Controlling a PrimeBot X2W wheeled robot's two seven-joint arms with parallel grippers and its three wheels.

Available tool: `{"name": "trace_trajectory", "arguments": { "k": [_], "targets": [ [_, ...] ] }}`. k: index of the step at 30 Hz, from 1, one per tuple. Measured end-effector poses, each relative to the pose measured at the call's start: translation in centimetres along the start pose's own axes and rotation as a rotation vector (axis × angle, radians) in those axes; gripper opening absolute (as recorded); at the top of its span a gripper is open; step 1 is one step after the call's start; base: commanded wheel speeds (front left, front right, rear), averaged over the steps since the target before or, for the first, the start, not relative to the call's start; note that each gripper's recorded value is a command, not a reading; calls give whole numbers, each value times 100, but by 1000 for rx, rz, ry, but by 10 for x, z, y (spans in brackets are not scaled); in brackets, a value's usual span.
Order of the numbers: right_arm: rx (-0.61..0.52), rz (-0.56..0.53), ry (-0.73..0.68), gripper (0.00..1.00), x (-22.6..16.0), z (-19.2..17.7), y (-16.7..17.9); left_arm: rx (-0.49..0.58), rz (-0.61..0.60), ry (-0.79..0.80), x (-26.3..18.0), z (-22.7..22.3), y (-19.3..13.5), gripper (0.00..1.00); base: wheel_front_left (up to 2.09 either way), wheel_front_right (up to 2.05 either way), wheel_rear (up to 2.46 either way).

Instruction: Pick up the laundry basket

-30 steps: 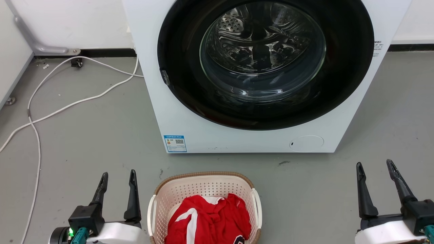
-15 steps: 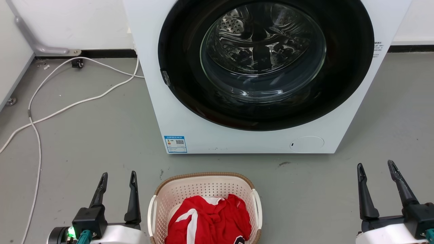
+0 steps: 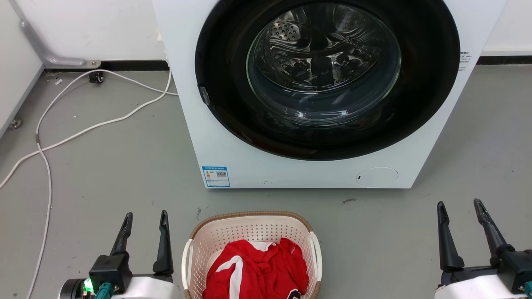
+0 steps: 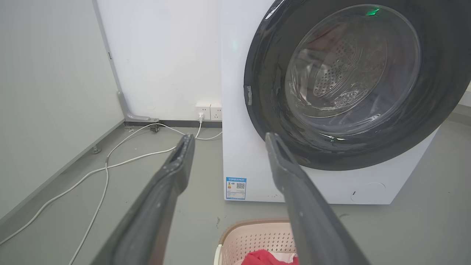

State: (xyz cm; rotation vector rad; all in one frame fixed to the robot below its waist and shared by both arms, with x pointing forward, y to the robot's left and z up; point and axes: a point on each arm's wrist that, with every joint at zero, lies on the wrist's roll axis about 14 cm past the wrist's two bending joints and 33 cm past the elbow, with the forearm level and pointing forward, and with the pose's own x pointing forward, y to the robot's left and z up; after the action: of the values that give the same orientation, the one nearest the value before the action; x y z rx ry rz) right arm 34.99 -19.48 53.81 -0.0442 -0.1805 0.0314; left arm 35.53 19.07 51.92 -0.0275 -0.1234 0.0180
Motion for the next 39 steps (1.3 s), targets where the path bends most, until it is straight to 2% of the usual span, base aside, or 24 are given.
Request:
{"name": "trace_trajectory", "arguments": {
  "k": [8, 16, 27, 39],
  "targets": [
    [1, 3, 4, 100, 0, -1, 1, -1, 3, 11, -1, -3, 0, 100, 0, 0, 0],
    [35, 59, 52, 100, 8, -19, 22, -25, 28, 82, 2, -27, 10, 100, 0, 0, 0],
    [84, 194, 256, 100, 31, -89, 70, -28, 34, 263, 19, -87, 24, 100, 0, 0, 0],
    [79, 337, 479, 100, 54, -172, 112, -4, -12, 508, 43, -169, 26, 100, 0, 0, 0]
  ]
}}
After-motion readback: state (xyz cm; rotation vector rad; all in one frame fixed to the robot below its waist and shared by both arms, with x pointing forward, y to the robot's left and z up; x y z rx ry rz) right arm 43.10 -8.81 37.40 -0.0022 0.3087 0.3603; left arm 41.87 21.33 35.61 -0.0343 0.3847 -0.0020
